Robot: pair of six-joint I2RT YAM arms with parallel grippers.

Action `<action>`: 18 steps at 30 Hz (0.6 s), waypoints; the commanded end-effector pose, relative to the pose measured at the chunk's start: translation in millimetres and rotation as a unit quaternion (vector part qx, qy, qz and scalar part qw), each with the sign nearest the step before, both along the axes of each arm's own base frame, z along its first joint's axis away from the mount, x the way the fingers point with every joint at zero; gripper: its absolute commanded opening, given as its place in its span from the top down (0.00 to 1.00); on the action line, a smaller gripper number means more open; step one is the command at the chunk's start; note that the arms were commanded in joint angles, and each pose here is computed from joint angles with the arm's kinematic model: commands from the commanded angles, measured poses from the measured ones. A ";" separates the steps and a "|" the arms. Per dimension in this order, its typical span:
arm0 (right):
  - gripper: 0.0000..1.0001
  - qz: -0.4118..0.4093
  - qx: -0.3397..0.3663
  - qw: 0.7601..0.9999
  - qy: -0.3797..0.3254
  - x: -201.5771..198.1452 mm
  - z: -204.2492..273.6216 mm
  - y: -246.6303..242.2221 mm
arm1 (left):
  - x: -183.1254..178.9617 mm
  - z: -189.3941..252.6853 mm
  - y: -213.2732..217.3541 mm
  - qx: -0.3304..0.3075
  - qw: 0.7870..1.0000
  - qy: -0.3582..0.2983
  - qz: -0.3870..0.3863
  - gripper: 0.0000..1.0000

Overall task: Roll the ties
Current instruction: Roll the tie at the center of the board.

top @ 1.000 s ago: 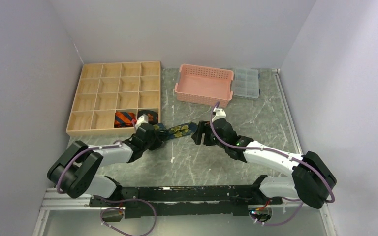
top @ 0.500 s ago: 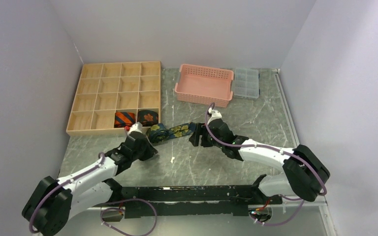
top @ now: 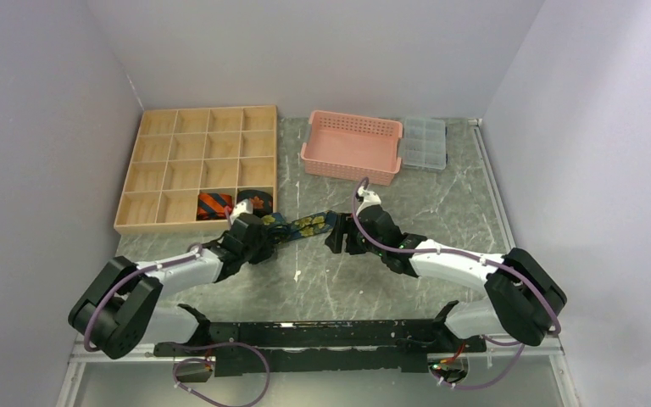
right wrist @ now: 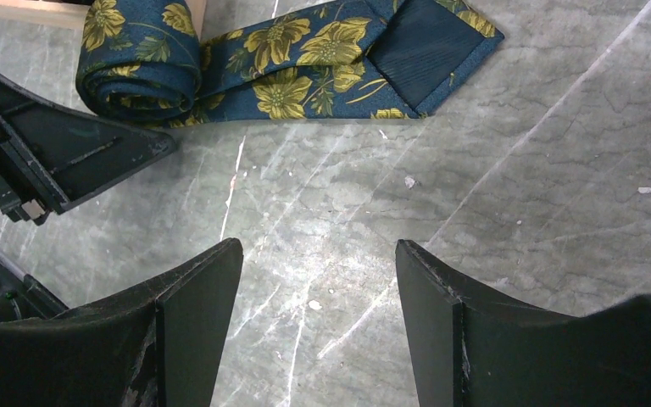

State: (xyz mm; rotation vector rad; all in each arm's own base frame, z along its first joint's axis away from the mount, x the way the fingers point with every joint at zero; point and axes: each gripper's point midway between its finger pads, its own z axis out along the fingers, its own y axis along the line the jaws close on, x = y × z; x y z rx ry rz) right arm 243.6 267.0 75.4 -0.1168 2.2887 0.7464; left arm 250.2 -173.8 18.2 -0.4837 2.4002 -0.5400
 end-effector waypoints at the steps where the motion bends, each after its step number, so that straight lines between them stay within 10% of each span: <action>1: 0.29 0.001 0.018 1.000 -0.019 8.4 15.6 8.2 | -6.6 -28.0 32.0 0.061 0.997 0.032 0.041 0.97; 12: 0.29 0.054 0.038 0.998 -0.014 4.1 26.2 33.4 | -18.6 -45.5 46.3 0.074 0.994 0.059 0.050 0.97; 18: 0.22 0.070 0.064 0.996 0.003 15.0 44.1 63.5 | -33.9 -19.4 15.0 -0.024 0.999 0.017 -0.024 0.97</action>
